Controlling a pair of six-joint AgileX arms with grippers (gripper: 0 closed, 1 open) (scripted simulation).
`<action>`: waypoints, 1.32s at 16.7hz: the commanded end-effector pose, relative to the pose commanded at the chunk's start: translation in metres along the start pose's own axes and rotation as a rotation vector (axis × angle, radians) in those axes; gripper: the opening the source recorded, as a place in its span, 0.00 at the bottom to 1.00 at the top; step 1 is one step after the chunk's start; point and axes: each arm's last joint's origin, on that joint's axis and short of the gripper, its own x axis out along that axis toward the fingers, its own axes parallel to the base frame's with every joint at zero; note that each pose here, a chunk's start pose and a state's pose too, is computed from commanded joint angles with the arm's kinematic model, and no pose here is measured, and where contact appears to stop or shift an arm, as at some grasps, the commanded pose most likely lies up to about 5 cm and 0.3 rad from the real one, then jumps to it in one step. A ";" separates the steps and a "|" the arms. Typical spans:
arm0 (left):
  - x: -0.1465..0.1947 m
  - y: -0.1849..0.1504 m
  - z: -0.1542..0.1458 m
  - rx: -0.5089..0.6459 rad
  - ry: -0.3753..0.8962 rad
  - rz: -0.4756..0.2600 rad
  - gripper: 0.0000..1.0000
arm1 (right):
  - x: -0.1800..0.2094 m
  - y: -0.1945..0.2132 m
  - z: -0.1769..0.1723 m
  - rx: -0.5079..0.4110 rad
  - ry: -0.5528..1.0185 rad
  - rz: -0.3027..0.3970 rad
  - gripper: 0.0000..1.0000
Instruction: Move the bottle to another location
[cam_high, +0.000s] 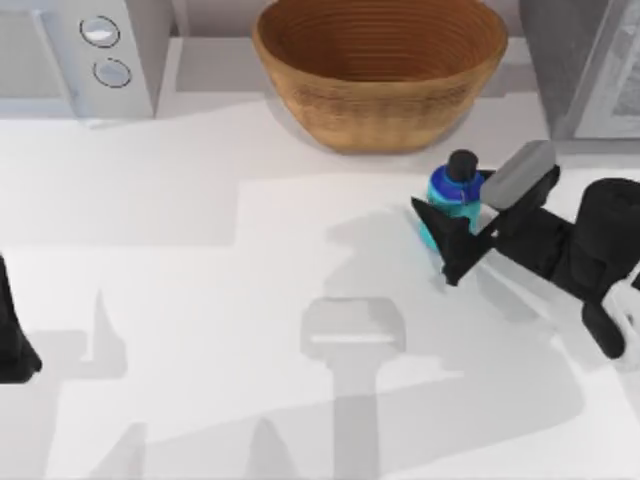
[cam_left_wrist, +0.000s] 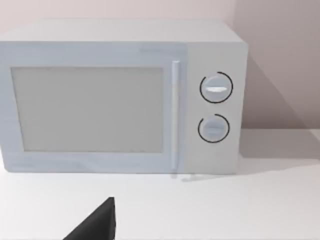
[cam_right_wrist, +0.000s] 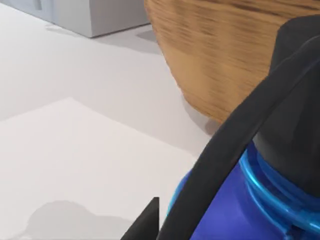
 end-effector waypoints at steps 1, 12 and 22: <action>0.000 0.000 0.000 0.000 0.000 0.000 1.00 | -0.009 -0.016 -0.002 -0.001 0.020 0.002 0.00; 0.000 0.000 0.000 0.000 0.000 0.000 1.00 | -0.236 -0.174 -0.005 0.050 -0.013 -0.026 0.00; 0.000 0.000 0.000 0.000 0.000 0.000 1.00 | -0.254 -0.177 -0.008 0.068 -0.035 -0.031 0.00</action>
